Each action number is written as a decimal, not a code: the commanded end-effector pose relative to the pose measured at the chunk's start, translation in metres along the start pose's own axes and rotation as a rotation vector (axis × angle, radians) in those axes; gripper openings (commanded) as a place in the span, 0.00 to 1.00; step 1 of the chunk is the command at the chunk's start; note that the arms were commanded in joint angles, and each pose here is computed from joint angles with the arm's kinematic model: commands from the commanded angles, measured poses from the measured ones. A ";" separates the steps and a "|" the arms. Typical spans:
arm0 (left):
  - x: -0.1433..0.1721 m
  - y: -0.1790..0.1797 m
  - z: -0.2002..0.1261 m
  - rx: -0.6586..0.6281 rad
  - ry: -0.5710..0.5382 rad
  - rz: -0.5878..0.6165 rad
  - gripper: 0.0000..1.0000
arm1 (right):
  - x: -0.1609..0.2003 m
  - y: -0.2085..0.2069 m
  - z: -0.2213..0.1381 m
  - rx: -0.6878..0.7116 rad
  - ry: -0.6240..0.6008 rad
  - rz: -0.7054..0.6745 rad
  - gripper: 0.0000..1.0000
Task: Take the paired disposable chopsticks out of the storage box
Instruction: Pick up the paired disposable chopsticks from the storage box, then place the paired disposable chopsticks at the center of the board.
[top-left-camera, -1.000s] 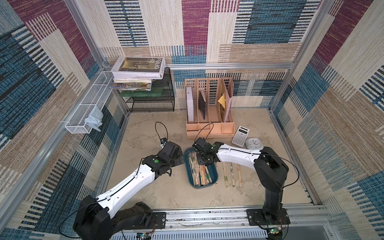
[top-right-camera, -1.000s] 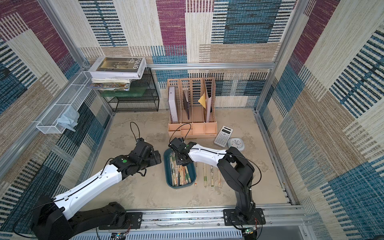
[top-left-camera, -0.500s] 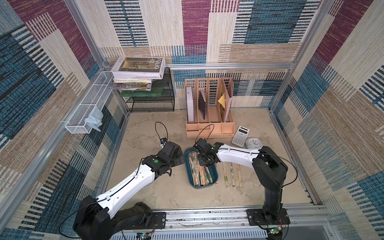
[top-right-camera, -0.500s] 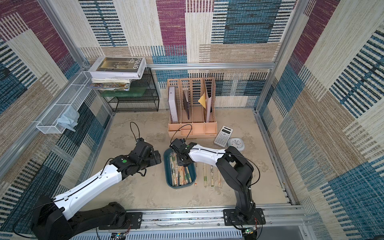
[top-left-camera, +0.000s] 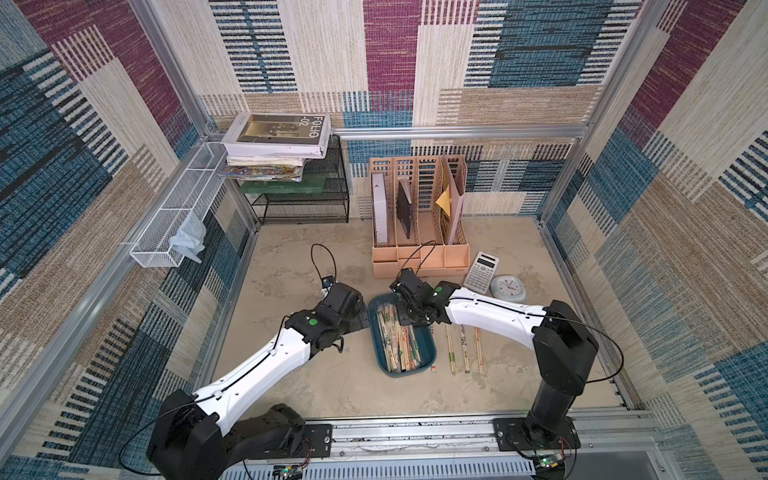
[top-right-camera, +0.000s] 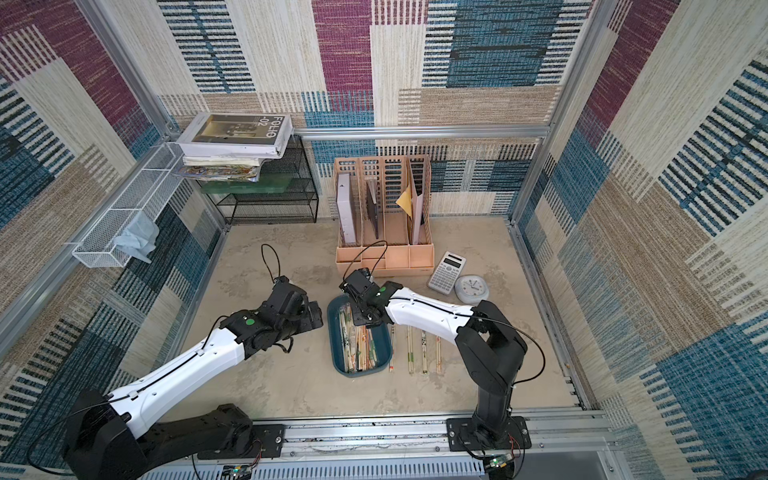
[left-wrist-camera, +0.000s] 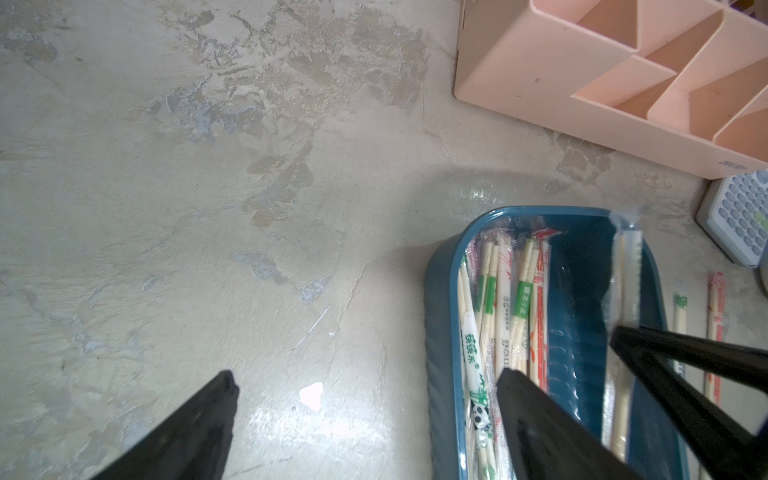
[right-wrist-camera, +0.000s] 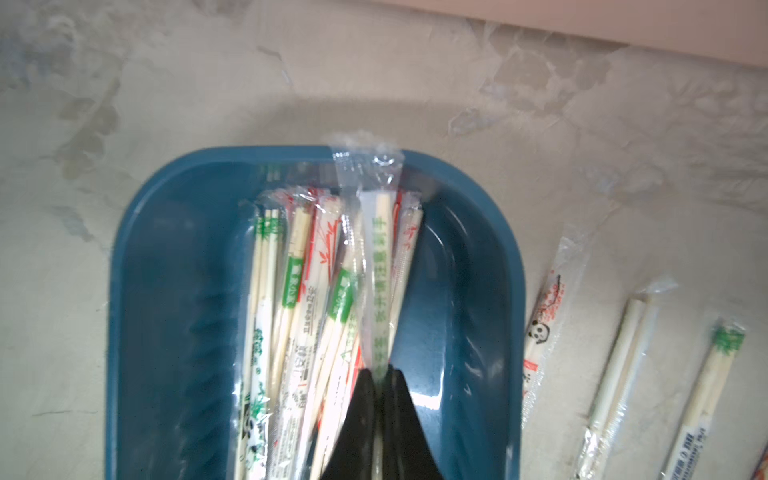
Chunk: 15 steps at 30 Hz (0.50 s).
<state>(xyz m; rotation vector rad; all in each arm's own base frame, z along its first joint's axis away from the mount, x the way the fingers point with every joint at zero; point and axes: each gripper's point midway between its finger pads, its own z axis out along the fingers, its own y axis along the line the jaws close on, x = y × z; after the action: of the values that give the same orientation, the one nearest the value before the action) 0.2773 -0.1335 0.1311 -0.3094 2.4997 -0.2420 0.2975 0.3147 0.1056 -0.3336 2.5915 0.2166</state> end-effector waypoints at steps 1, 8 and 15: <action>-0.001 -0.009 0.001 0.035 0.009 0.002 0.99 | -0.011 0.002 -0.017 -0.019 -0.040 0.022 0.03; 0.004 -0.028 0.006 0.082 0.040 -0.001 0.99 | -0.022 -0.019 -0.049 -0.027 -0.103 0.070 0.03; 0.008 -0.053 0.010 0.099 0.054 0.052 0.99 | 0.001 -0.095 -0.056 0.064 -0.098 0.174 0.03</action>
<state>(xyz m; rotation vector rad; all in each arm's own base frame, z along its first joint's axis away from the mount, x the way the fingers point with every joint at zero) 0.2815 -0.1794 0.1275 -0.2126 2.5474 -0.3386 0.2980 0.2403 0.1490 -0.1382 2.5125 0.2535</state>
